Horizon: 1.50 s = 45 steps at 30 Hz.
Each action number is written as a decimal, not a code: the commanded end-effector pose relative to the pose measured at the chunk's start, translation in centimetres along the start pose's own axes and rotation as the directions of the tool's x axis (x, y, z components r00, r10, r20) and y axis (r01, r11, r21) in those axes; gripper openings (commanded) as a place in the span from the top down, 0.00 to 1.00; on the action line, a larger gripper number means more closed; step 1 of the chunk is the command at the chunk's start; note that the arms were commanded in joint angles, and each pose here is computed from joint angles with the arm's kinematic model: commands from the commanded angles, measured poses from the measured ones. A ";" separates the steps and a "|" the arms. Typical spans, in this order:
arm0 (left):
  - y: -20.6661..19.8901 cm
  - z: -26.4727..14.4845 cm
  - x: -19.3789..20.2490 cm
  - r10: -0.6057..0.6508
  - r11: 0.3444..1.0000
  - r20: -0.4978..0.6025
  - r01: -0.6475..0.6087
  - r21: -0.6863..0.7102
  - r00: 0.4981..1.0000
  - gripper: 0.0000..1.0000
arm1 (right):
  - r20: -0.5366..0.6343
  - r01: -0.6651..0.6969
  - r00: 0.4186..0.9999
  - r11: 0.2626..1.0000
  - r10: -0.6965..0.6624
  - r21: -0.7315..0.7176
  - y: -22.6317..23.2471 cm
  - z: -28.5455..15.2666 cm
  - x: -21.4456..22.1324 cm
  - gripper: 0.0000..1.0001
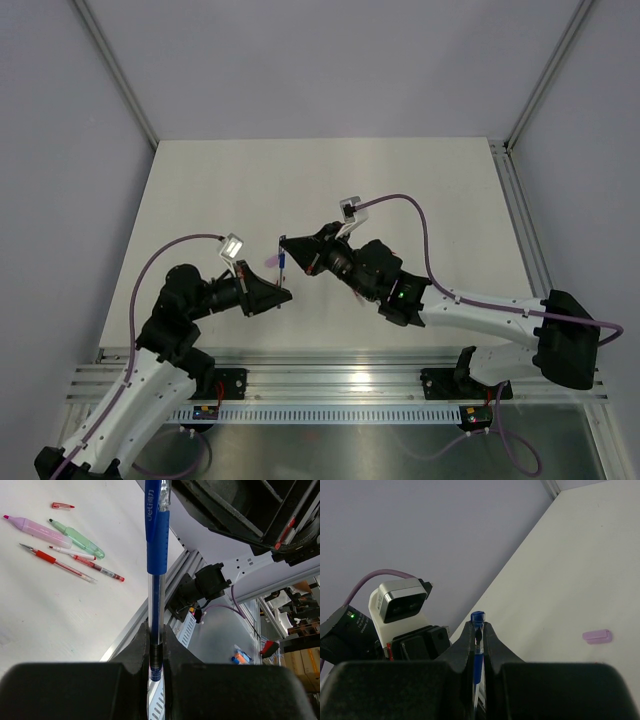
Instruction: Insert the pens into the pen caps
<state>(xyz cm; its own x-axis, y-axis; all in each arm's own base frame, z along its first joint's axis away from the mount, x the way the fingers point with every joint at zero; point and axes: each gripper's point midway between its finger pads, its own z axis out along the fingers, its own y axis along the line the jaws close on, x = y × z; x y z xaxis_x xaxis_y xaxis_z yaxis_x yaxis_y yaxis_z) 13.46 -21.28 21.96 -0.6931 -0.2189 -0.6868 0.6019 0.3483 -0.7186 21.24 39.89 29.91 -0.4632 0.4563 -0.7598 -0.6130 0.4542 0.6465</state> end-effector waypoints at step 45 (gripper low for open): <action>-0.6 -1.9 -0.9 0.117 0.987 -0.063 -0.123 -0.104 0.991 0.02 | -0.061 0.051 0.997 0.976 -0.039 0.210 -5.4 2.5 -3.9 1.00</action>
<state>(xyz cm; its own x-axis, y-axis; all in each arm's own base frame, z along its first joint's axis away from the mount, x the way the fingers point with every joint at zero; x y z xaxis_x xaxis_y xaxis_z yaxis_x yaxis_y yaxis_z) 13.40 -20.17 23.28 -0.6649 -0.1429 -0.7331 0.6211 0.4394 -0.6490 26.13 38.45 26.75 -0.5094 0.3620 -0.7807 -0.4813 0.6322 0.6072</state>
